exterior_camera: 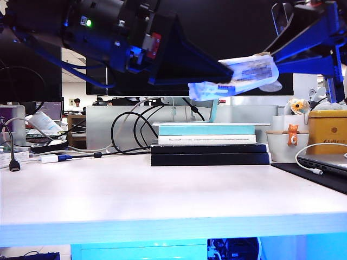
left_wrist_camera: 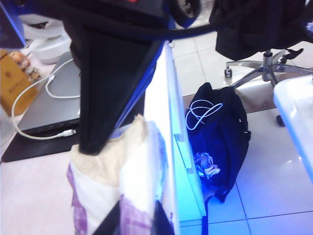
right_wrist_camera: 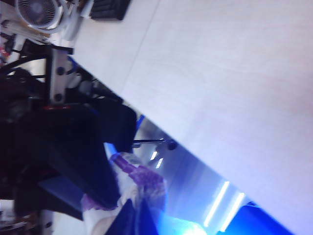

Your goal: Pick up a packet of tissues from the table with the left hand, then take a tissue from it with the right hand.

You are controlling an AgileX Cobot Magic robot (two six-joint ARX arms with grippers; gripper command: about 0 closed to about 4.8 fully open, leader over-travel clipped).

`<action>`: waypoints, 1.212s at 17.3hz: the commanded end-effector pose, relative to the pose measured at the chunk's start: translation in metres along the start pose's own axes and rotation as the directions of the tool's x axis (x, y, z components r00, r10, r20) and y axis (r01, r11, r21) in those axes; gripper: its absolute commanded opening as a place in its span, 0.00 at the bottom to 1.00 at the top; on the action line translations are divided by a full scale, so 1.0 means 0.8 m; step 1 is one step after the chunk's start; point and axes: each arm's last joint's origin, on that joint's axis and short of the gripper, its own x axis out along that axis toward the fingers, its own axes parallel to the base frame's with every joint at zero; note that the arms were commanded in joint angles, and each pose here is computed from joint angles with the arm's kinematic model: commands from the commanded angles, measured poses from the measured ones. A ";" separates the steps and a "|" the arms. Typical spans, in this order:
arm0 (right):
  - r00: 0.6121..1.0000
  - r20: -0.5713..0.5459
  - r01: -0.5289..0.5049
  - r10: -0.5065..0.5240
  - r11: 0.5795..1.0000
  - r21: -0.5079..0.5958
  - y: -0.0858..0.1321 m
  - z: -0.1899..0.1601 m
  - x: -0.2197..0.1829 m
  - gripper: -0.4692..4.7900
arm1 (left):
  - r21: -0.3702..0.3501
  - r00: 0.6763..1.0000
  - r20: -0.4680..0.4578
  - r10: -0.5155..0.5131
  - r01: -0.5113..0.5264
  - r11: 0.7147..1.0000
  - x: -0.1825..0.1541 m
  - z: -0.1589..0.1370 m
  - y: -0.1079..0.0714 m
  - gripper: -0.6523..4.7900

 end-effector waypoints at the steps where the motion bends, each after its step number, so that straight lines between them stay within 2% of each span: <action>1: 0.996 0.058 0.076 -0.071 0.994 -0.080 0.000 0.007 0.000 0.09 | -0.012 0.998 -0.035 0.059 -0.059 0.998 0.000 0.002 0.002 0.23; 3: 0.989 0.085 0.127 -0.119 0.987 -0.096 -0.001 0.010 0.000 0.09 | -0.031 0.994 -0.081 0.068 -0.071 0.997 0.000 -0.002 0.001 0.40; 4: 0.986 0.098 0.143 -0.132 0.983 -0.116 -0.001 0.011 0.000 0.09 | -0.042 0.990 -0.118 0.078 -0.084 0.996 0.000 -0.006 0.000 0.58; 5: 0.986 0.099 0.148 -0.137 0.982 -0.116 -0.002 0.011 0.000 0.09 | -0.047 0.987 -0.138 0.086 -0.094 0.994 0.000 -0.008 0.000 0.66; 6: 0.986 0.099 0.148 -0.137 0.982 -0.116 -0.002 0.011 0.000 0.09 | -0.049 0.985 -0.148 0.091 -0.099 0.994 0.000 -0.008 0.000 0.70; 7: 0.986 0.098 0.147 -0.136 0.982 -0.115 -0.002 0.011 0.000 0.09 | -0.041 0.977 -0.169 0.133 -0.141 0.989 -0.001 -0.009 0.001 0.77; 8: 0.987 0.092 0.144 -0.134 0.983 -0.110 -0.002 0.010 0.000 0.09 | -0.026 0.960 -0.193 0.202 -0.211 0.977 -0.001 -0.008 0.005 0.90; 9: 0.987 0.092 0.144 -0.135 0.983 -0.109 -0.002 0.010 0.000 0.09 | -0.028 0.958 -0.194 0.213 -0.223 0.975 -0.001 -0.008 0.006 1.00; 12: 0.989 0.087 0.127 -0.118 0.986 -0.108 -0.002 0.010 0.000 0.09 | -0.053 0.959 -0.184 0.218 -0.231 0.972 -0.001 -0.007 0.006 1.00; 14: 0.991 0.091 0.104 -0.095 0.990 -0.097 0.000 0.012 0.000 0.09 | -0.099 0.975 -0.127 0.184 -0.197 0.975 0.001 -0.005 0.007 1.00; 17: 0.993 0.102 0.067 -0.058 0.995 -0.080 0.002 0.015 0.000 0.09 | -0.124 0.975 -0.125 0.186 -0.201 0.972 0.007 -0.010 0.008 1.00; 18: 0.994 0.102 0.034 -0.026 0.997 -0.076 0.004 0.017 0.000 0.09 | -0.157 0.978 -0.131 0.163 -0.183 0.971 0.012 -0.018 0.007 1.00; 21: 0.996 0.084 0.025 -0.020 0.998 -0.061 0.003 0.014 0.001 0.09 | -0.157 0.978 -0.094 0.186 -0.199 0.967 0.012 -0.013 0.010 1.00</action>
